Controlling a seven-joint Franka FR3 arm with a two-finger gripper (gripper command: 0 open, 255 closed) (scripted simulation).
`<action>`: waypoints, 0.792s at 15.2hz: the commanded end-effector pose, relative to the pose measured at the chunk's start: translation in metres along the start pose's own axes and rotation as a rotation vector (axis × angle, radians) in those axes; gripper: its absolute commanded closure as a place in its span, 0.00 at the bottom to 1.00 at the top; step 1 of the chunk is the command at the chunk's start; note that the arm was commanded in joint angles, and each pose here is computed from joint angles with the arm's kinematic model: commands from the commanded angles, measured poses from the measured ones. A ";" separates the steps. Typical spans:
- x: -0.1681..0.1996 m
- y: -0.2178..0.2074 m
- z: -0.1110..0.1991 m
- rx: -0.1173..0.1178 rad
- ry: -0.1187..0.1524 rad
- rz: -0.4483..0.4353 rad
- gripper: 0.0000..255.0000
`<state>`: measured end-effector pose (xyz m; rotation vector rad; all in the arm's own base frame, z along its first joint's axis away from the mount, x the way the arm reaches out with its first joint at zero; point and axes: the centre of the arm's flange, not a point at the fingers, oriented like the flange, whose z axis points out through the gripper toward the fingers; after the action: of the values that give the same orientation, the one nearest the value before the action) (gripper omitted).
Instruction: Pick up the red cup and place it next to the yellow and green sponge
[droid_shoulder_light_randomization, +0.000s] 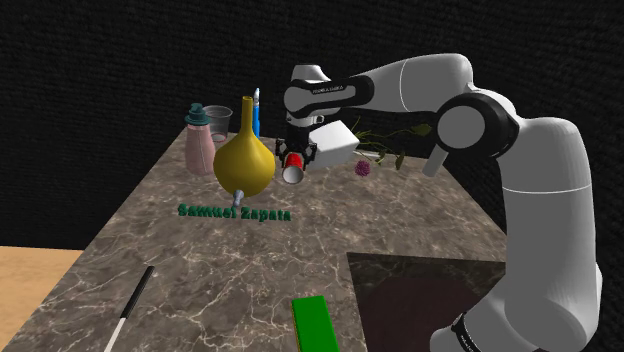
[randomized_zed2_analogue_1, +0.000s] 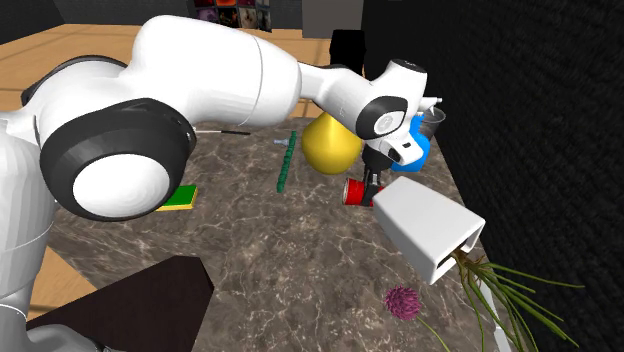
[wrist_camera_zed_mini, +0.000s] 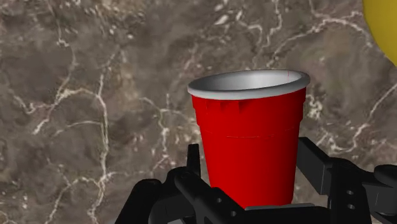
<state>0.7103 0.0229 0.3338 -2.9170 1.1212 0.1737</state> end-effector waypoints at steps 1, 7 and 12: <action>0.002 0.003 0.002 -0.005 -0.002 0.005 1.00; 0.002 0.003 0.001 -0.005 -0.002 0.004 1.00; 0.001 0.003 -0.013 -0.005 -0.002 0.005 1.00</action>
<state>0.7099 0.0206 0.3418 -2.9185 1.1253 0.1828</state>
